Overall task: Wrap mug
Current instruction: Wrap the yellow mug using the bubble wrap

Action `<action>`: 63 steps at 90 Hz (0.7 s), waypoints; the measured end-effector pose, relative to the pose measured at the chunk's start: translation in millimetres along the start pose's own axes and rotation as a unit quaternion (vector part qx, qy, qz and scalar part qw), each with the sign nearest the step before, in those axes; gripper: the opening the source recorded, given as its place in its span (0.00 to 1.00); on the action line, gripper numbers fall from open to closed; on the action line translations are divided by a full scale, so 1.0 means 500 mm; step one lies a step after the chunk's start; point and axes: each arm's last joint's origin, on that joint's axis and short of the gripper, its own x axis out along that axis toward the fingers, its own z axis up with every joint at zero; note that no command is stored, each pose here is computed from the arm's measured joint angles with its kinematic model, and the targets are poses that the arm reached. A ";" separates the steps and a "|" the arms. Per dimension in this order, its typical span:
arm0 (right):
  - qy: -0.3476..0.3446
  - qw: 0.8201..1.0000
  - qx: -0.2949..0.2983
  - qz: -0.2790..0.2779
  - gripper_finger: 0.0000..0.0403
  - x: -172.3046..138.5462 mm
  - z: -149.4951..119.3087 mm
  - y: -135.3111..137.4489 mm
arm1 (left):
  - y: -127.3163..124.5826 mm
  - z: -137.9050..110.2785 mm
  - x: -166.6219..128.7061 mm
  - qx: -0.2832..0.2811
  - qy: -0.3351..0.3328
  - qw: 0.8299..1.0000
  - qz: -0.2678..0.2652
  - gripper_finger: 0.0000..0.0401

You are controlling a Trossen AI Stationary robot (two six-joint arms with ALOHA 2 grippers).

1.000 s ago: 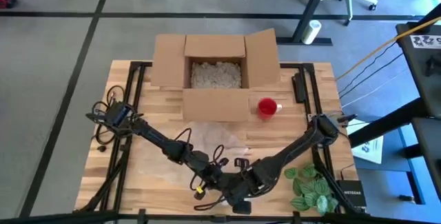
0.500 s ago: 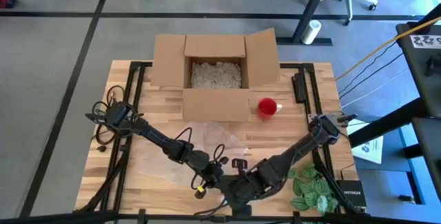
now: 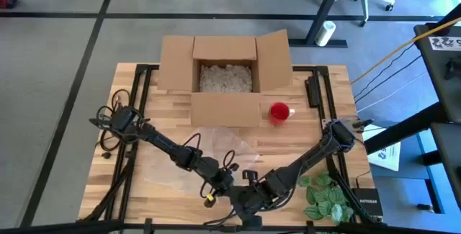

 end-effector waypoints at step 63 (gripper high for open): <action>0.000 1.000 0.023 0.004 0.00 0.095 -0.025 -0.054 | -0.062 0.008 0.001 -0.006 -0.009 1.000 -0.015 0.00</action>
